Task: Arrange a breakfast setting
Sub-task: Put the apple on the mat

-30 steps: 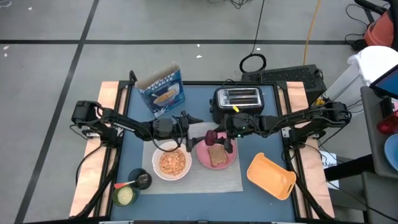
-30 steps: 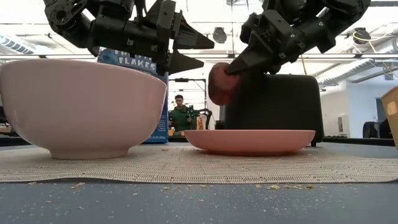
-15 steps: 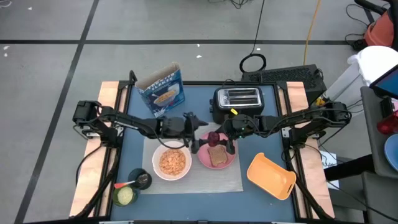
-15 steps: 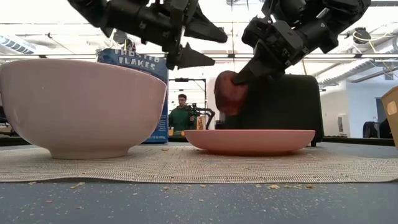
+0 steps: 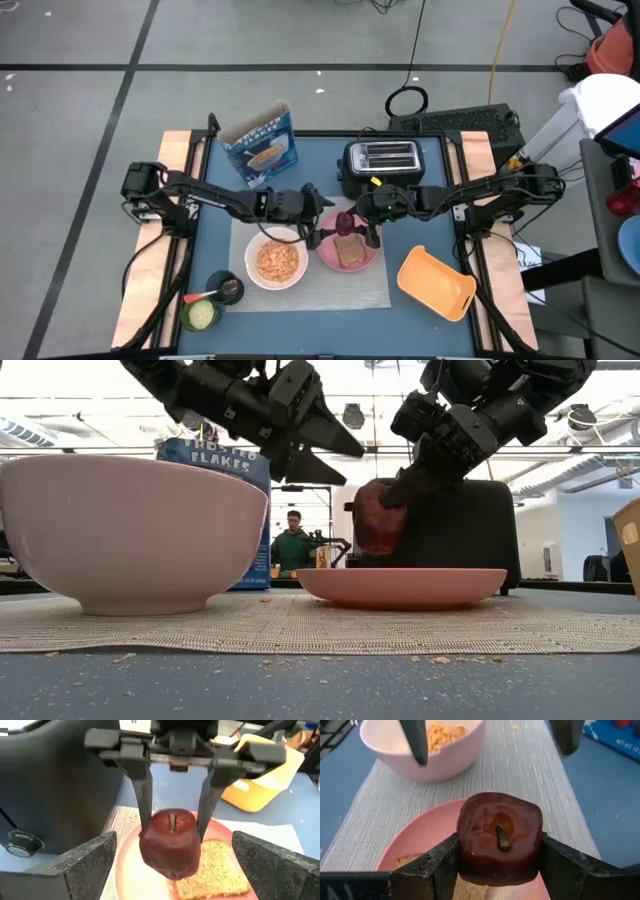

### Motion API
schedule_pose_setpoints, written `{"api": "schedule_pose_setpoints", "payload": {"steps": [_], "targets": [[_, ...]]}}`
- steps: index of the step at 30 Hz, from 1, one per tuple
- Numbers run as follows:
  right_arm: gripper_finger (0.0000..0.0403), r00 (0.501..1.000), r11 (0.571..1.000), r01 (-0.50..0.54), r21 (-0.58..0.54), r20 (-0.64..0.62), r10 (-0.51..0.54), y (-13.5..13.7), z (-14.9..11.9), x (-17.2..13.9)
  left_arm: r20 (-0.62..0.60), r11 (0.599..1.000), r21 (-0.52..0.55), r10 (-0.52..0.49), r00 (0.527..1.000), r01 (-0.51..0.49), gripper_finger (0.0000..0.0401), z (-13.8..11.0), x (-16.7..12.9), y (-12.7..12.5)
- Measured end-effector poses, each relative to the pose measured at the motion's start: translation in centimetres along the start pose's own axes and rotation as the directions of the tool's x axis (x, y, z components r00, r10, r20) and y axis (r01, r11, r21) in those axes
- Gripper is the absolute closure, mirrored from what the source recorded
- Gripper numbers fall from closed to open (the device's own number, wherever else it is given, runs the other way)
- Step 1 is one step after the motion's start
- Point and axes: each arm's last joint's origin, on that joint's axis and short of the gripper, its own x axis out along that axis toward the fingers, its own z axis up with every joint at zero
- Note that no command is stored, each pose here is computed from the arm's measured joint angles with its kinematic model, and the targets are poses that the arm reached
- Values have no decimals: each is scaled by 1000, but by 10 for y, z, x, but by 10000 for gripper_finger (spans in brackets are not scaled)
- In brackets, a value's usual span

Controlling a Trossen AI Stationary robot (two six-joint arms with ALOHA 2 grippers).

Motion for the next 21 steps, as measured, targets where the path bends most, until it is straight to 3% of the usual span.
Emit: {"api": "schedule_pose_setpoints", "payload": {"steps": [9, 14, 21], "targets": [[181, 997, 998, 2, -64, 82, 3, 1, 13, -1, 5, 999, 12, -31, 1000, 31, 2, -17, 23, 1], [179, 998, 998, 3, -70, 67, 2, 1, 12, -1, -7, 1000, 11, -28, 1000, 28, 4, -21, 27, 1], [178, 1000, 998, 2, -63, 26, 0, 0, 8, -1, 28, 1000, 5, -23, 999, 23, 43, -16, 27, 5]]}}
